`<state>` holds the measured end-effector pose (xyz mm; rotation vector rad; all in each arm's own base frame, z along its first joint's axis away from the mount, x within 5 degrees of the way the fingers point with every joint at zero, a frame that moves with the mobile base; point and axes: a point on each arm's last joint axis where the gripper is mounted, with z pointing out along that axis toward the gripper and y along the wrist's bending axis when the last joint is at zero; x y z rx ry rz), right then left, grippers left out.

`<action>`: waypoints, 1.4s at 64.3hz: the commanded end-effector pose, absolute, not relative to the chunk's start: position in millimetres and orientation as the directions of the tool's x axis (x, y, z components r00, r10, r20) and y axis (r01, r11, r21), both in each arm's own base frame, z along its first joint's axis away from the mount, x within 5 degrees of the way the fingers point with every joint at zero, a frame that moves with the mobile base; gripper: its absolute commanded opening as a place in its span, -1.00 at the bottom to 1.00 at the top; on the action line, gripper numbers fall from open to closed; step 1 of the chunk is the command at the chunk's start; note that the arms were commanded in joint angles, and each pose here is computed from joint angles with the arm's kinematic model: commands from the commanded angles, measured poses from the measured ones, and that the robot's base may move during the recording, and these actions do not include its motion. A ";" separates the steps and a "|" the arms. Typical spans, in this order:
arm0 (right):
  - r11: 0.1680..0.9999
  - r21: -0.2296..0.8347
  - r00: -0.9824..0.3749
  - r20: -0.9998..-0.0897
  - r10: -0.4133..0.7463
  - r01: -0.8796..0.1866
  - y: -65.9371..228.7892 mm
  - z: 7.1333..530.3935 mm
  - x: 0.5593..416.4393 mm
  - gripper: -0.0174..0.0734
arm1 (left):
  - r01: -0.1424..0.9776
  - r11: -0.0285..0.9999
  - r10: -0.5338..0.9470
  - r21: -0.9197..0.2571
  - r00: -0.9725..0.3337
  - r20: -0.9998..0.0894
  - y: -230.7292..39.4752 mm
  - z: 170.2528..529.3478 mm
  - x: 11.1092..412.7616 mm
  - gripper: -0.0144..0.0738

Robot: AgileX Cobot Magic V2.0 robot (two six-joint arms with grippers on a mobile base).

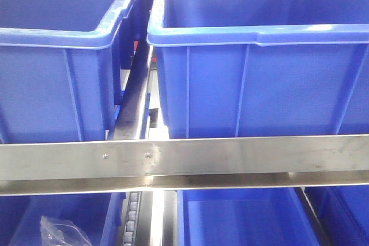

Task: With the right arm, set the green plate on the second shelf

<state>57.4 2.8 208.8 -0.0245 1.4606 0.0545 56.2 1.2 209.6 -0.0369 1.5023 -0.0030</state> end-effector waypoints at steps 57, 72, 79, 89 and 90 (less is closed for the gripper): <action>0.989 0.112 0.179 -0.975 0.129 -0.101 3.8 220.5 56.5 -0.50 | -0.022 0.999 -0.030 -0.033 0.125 -0.992 1.6 203.7 56.1 -0.38; 0.990 0.101 0.175 -0.977 0.118 -0.101 4.0 220.0 56.5 -0.50 | -0.022 0.999 -0.030 -0.033 0.125 -0.992 1.6 203.7 56.1 -0.38; 0.993 0.066 0.177 -0.981 0.083 -0.100 4.5 219.9 56.5 -0.50 | -0.022 0.999 -0.030 -0.033 0.125 -0.992 1.6 203.7 56.1 -0.38; 0.995 0.027 0.179 -0.983 0.044 -0.098 4.9 219.7 56.5 -0.50 | -0.022 0.999 -0.030 -0.033 0.125 -0.992 1.6 203.7 56.1 -0.38; 0.995 0.027 0.179 -0.983 0.044 -0.098 4.9 219.7 56.5 -0.50 | -0.022 0.999 -0.030 -0.033 0.125 -0.992 1.6 203.7 56.1 -0.38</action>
